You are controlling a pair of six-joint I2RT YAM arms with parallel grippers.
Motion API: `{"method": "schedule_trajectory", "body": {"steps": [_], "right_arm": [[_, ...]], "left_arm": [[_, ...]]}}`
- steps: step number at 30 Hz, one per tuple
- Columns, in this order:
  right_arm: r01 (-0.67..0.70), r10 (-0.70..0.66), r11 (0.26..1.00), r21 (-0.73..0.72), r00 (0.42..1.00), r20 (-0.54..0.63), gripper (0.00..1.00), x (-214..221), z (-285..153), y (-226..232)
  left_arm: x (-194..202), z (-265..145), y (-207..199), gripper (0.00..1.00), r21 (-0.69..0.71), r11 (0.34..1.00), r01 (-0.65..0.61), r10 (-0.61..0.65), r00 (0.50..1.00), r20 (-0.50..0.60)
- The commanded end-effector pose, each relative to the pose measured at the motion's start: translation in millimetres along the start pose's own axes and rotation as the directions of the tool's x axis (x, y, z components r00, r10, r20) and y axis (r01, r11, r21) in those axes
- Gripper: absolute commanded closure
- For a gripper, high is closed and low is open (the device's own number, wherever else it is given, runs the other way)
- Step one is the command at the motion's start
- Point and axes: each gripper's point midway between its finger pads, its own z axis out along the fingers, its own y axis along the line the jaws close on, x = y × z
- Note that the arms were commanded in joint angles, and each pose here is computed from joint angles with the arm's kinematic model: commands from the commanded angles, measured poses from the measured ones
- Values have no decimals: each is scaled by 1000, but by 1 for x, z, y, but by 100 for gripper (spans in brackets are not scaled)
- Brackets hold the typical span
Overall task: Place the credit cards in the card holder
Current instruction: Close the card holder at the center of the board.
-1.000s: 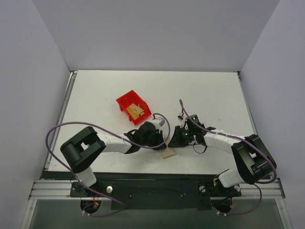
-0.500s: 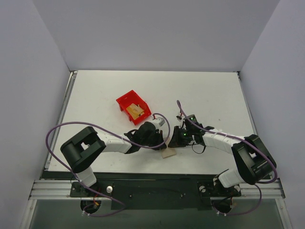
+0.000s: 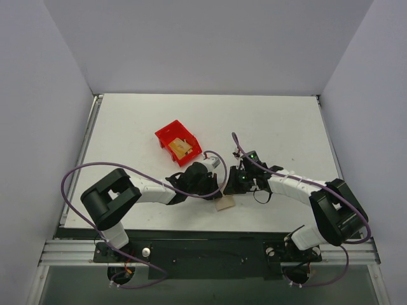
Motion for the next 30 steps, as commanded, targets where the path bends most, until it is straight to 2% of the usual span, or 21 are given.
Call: {"method": "schedule_trajectory", "body": {"steps": [1,15,24,30], "right_arm": [[26,-26,999,18,1000,-5,91,-4,2,5],[42,-41,998,44,999,-14,92,2,5,3],[50,-58,997,63,991,125,91,-15,-15,3],[47,-54,996,78,994,92,90,-9,-12,-2]], "left_arm": [[0,3,-1,97,21,1000,-5,5,1000,5],[-1,3,-1,97,23,1000,-3,2,1000,8],[-2,3,-2,97,26,1000,-3,3,1000,8],[-1,4,-2,97,28,1000,-5,5,1000,6]]}}
